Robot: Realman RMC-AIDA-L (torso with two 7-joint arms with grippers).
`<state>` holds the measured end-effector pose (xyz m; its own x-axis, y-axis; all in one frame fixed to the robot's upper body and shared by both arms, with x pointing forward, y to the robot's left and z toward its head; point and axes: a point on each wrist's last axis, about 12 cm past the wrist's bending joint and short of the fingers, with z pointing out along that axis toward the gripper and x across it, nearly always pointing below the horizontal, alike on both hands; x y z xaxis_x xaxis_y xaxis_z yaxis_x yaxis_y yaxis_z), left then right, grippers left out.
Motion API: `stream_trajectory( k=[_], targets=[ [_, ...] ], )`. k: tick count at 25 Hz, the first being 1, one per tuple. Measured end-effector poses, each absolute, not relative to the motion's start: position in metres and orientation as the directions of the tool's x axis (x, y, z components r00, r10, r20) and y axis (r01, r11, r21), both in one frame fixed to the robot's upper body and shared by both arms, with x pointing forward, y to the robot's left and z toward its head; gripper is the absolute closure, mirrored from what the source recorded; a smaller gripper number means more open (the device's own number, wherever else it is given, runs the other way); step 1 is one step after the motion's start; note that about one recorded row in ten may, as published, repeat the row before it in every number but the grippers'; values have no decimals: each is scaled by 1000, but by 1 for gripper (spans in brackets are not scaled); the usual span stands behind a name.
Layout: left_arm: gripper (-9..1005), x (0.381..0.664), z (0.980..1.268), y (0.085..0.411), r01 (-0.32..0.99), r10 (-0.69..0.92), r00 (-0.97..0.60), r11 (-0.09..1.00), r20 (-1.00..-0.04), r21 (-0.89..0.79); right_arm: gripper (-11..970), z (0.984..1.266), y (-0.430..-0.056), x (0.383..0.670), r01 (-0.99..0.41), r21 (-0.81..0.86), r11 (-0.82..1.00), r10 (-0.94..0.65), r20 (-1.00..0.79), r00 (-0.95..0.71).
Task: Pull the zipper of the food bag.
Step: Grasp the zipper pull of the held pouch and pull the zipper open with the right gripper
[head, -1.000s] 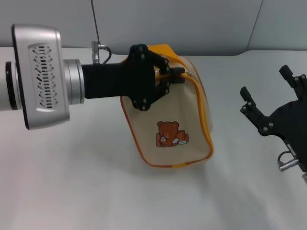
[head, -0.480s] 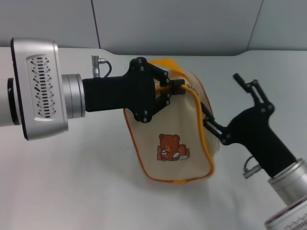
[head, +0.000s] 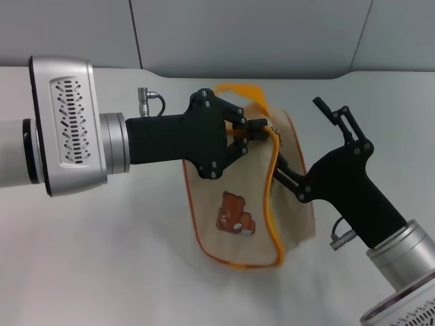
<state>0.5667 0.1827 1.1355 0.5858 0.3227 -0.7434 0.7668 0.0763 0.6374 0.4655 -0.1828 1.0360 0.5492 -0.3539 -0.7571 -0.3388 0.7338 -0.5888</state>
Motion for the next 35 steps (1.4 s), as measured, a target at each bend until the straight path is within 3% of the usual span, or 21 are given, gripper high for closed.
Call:
stream_trajectory(
  k=[7,15,20,35],
  targets=[
    [927,566,1135,183,769,324,583,76,-745,635,118,1035,-180,462,-315,-627,713,-392,-728,563],
    [929,566,1134,182,772,320,580,78,-749,631,209,1033,-176,464,-315,-647,694,-417,-718,558],
    [930,565,1134,182,774,316,580,73,-751,629,337,1031,-173,464,-317,-664,677,-438,-710,551],
    [930,565,1134,185,772,317,579,82,-751,630,900,1028,-176,463,-296,-697,653,-479,-683,552]
  ],
)
